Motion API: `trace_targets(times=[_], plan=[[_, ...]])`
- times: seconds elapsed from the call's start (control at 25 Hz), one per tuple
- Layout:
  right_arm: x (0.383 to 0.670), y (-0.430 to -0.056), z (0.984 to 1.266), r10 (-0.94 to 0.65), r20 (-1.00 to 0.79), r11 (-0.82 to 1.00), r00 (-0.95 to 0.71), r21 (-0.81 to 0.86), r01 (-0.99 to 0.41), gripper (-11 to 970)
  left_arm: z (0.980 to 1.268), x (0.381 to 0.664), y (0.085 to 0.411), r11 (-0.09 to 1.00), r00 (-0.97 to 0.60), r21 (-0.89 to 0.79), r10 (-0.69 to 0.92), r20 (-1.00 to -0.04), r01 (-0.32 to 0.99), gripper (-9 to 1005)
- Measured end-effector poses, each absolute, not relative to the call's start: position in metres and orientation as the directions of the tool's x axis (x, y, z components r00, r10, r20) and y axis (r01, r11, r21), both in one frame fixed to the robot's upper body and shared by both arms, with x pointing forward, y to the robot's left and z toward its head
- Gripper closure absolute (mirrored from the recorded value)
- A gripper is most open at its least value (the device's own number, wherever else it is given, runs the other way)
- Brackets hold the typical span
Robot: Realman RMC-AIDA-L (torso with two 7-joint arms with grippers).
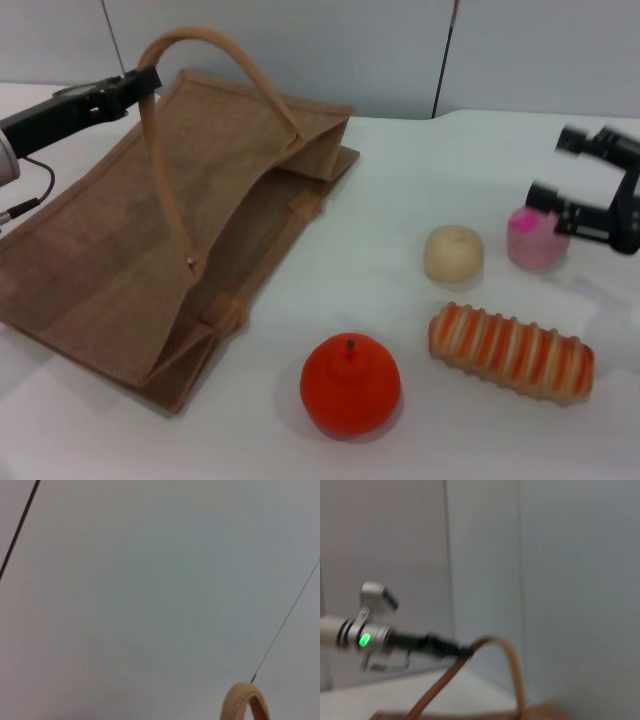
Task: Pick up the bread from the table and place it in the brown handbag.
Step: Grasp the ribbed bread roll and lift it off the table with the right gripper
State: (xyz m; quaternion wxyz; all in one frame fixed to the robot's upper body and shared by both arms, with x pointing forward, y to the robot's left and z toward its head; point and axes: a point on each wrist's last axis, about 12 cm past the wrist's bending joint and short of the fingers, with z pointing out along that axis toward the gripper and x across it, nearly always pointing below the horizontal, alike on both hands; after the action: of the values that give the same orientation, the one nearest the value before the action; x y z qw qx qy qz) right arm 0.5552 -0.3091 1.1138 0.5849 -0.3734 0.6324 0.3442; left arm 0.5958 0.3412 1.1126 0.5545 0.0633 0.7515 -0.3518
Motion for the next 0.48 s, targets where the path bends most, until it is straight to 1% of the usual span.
trace_targets(times=[0.28, 0.32, 0.48], plan=[[0.555, -0.303, 1.125, -0.288, -0.939, 0.366, -0.185, 0.071, -0.928, 115, 1.116, 0.588, 0.343, 0.709, -0.359, -0.475, -0.322, -0.876, 0.521, 875], [0.555, -0.303, 1.125, -0.288, -0.939, 0.366, -0.185, 0.071, -0.928, 116, 1.118, 0.588, 0.343, 0.702, -0.356, -0.476, -0.324, -0.876, 0.53, 875], [0.554, -0.299, 1.127, -0.376, -0.903, 0.352, -0.21, 0.071, -0.933, 118, 1.122, 0.585, 0.341, 0.675, -0.347, -0.476, -0.33, -0.878, 0.564, 875]])
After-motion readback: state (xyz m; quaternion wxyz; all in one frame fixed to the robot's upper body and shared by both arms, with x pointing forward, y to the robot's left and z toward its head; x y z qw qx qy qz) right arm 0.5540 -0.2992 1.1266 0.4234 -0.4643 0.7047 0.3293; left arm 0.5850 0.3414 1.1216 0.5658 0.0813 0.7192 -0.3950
